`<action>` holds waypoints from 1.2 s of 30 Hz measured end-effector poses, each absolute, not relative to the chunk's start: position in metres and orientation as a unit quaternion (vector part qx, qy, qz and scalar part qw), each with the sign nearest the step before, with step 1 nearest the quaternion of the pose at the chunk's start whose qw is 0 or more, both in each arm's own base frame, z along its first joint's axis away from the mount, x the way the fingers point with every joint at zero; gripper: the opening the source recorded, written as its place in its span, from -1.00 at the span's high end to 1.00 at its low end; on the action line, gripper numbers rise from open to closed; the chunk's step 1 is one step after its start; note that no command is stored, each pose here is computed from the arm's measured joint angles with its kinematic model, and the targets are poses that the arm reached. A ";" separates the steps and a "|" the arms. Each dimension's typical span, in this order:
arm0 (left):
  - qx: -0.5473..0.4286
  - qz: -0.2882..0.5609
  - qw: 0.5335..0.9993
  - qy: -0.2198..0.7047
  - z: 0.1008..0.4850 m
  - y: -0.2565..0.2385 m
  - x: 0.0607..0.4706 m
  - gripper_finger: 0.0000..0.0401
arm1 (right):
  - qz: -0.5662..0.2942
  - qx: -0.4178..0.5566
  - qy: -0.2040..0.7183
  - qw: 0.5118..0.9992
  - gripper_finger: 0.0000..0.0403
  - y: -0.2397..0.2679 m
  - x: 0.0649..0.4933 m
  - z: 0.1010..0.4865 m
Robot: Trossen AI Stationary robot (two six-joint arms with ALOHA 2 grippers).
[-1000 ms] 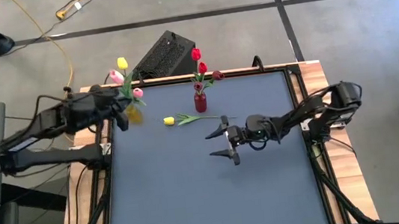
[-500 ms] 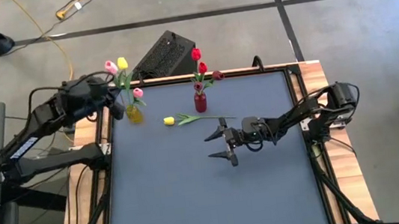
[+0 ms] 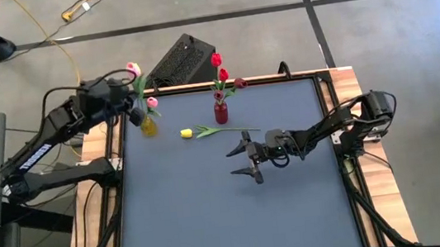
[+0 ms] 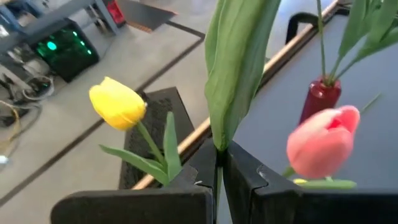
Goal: Sort flowers into vase by color
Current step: Put the pink flower into the yellow flower vase
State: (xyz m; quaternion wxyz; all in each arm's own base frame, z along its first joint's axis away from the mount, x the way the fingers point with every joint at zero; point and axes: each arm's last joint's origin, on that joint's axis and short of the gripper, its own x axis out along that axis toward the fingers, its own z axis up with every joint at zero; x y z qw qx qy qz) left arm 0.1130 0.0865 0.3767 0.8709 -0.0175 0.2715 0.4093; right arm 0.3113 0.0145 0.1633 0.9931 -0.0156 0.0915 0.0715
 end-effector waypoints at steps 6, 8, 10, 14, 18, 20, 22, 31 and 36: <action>-0.010 0.418 0.869 0.264 0.378 0.090 0.112 1.00 | 0.073 -0.027 0.091 0.993 -0.58 0.014 0.311 0.163; -0.016 0.423 0.867 0.265 0.376 0.091 0.112 1.00 | 0.072 -0.027 0.091 0.993 -0.58 0.014 0.311 0.163; -0.018 0.425 0.864 0.268 0.374 0.093 0.112 1.00 | 0.070 -0.027 0.091 0.993 -0.58 0.013 0.311 0.163; -0.029 0.430 0.860 0.273 0.366 0.095 0.113 1.00 | 0.069 -0.027 0.091 0.993 -0.58 0.012 0.311 0.163; -0.035 0.431 0.857 0.279 0.353 0.098 0.116 1.00 | 0.069 -0.026 0.090 0.993 -0.58 0.012 0.311 0.163; -0.038 0.432 0.857 0.279 0.347 0.100 0.118 1.00 | 0.069 -0.026 0.091 0.993 -0.58 0.012 0.311 0.163; -0.041 0.433 0.856 0.280 0.341 0.101 0.120 1.00 | 0.069 -0.026 0.091 0.993 -0.58 0.012 0.311 0.163; -0.072 0.482 0.826 0.285 0.326 0.103 0.119 0.97 | 0.069 -0.027 0.092 0.993 -0.58 0.012 0.311 0.163; -0.073 0.505 0.812 0.284 0.326 0.104 0.117 0.74 | 0.069 -0.026 0.093 0.993 -0.58 0.012 0.311 0.163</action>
